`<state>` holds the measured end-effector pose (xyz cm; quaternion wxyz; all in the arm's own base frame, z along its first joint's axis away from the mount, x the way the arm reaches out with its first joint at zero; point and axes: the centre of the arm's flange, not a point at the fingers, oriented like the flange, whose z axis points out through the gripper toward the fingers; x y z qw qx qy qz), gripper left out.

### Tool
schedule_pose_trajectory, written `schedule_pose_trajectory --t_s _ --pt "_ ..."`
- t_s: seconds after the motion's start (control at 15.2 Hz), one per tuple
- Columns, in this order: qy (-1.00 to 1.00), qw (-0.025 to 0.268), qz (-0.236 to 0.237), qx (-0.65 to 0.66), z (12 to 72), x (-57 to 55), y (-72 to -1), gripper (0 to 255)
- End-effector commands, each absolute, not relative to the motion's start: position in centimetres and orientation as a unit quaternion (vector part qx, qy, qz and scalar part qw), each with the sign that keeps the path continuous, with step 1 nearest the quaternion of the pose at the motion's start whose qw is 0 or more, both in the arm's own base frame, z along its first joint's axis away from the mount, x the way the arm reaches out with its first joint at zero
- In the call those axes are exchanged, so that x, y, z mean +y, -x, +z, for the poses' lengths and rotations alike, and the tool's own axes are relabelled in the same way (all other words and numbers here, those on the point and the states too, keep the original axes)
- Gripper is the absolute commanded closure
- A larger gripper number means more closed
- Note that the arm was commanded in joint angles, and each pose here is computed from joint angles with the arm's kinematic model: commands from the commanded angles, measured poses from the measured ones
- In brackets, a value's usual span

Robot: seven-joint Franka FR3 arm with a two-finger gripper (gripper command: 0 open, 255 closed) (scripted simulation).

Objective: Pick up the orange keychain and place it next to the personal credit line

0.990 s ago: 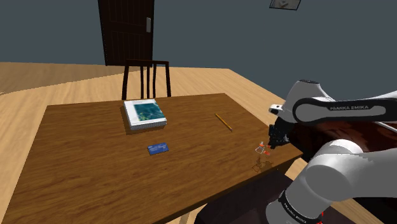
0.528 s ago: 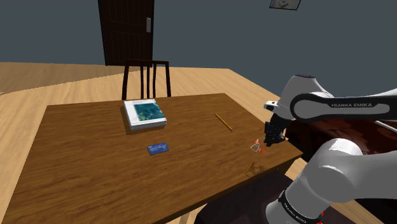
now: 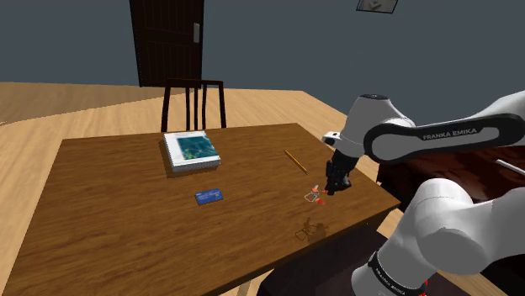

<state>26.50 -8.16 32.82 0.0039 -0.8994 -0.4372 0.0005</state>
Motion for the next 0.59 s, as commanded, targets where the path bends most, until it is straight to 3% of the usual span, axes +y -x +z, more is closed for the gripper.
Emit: schedule_pose_trajectory --t_s 0.0,0.53 --pt "0.900 0.004 0.000 -0.436 32.9 -5.9 -27.7 255" --pt "0.900 0.004 0.000 -0.436 32.9 3.3 -32.9 255"
